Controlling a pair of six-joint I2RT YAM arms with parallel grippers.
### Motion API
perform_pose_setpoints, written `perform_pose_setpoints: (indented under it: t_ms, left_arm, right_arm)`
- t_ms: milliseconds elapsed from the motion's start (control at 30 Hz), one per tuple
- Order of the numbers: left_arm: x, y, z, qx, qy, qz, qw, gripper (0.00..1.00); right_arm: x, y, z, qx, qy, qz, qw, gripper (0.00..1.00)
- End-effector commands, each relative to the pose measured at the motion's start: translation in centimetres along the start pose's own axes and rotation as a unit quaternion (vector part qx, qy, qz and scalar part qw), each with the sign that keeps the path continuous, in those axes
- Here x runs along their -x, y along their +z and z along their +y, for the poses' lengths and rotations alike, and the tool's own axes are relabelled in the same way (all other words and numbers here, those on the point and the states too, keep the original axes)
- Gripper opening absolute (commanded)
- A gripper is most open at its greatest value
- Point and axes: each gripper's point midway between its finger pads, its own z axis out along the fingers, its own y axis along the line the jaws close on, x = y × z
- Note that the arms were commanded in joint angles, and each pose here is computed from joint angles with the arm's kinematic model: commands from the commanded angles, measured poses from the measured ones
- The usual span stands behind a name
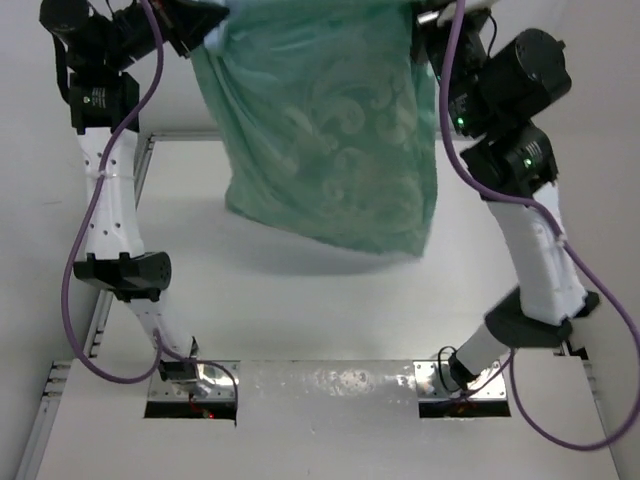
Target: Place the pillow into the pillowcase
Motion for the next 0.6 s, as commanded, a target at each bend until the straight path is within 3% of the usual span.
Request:
perform_pose_setpoints:
  t_ms: [0, 33, 67, 100, 133, 167, 200, 267, 300, 333, 367, 400, 433, 467, 500, 533, 567]
  left_arm:
    - [-1.3, 0.5, -1.4, 0.022, 0.107, 0.047, 0.993, 0.00]
    - [-7.6, 0.4, -1.4, 0.032, 0.045, 0.112, 0.992, 0.00]
    - [-10.8, -0.4, -0.4, 0.056, 0.014, 0.123, 0.991, 0.00]
    - [-8.4, -0.9, -0.9, 0.060, -0.009, 0.084, 0.995, 0.00]
    - [-2.7, -0.8, 0.0, 0.069, 0.064, 0.025, 0.995, 0.00]
    - [1.7, -0.8, -1.1, 0.065, 0.099, -0.003, 0.993, 0.00]
    - [5.3, -0.7, -1.6, 0.070, 0.157, -0.028, 0.985, 0.00]
    - [-4.2, 0.3, -1.7, 0.030, 0.075, 0.086, 0.993, 0.00]
    - [-14.7, -0.6, 0.8, 0.075, -0.055, 0.170, 0.981, 0.00]
    - [-10.0, -1.6, 0.8, 0.051, -0.034, 0.101, 0.993, 0.00]
    - [-5.6, -2.0, 1.5, 0.053, -0.023, 0.044, 0.997, 0.00]
    - [5.1, -1.7, -0.2, 0.041, 0.064, -0.061, 0.995, 0.00]
    - [8.5, -2.3, -0.4, 0.062, 0.110, -0.089, 0.988, 0.00]
    - [9.6, -2.1, -2.1, 0.045, 0.140, -0.090, 0.985, 0.00]
    - [3.7, -1.2, -0.9, 0.040, 0.099, -0.011, 0.994, 0.00]
    - [-0.9, 0.0, -1.4, 0.025, 0.061, 0.031, 0.997, 0.00]
    - [-4.5, -0.6, 0.2, 0.054, 0.021, 0.051, 0.997, 0.00]
  right_arm:
    - [7.1, -0.9, -3.0, -0.040, 0.023, -0.087, 0.995, 0.00]
    - [2.1, -0.3, -2.4, -0.060, 0.008, -0.025, 0.998, 0.00]
    - [1.9, -2.9, -4.2, -0.093, -0.010, -0.043, 0.995, 0.00]
    - [-4.5, -2.2, -0.4, -0.052, -0.068, -0.020, 0.996, 0.00]
    - [7.6, -2.8, -2.6, -0.069, -0.023, -0.156, 0.985, 0.00]
    - [5.2, -2.3, -1.1, -0.040, -0.015, -0.109, 0.993, 0.00]
    - [12.3, -2.4, -3.2, -0.048, 0.029, -0.182, 0.982, 0.00]
    - [6.1, -1.0, -1.5, -0.036, -0.002, -0.062, 0.997, 0.00]
    - [-4.4, -0.6, 0.9, -0.027, -0.057, 0.059, 0.996, 0.00]
    - [-3.9, -0.6, -1.2, -0.083, -0.105, 0.006, 0.991, 0.00]
    - [-3.6, -1.0, 0.1, -0.069, -0.133, -0.021, 0.988, 0.00]
    - [4.5, -0.5, -1.0, -0.082, -0.067, -0.111, 0.988, 0.00]
    - [7.9, 0.0, 0.4, -0.021, -0.038, -0.141, 0.989, 0.00]
    - [11.4, -0.8, -1.5, -0.039, -0.010, -0.174, 0.984, 0.00]
    - [12.7, -1.7, -3.1, -0.056, -0.008, -0.178, 0.982, 0.00]
    - [8.8, -1.5, -2.6, -0.049, -0.029, -0.098, 0.994, 0.00]
    - [-4.1, 1.0, 0.2, -0.057, -0.094, 0.050, 0.993, 0.00]
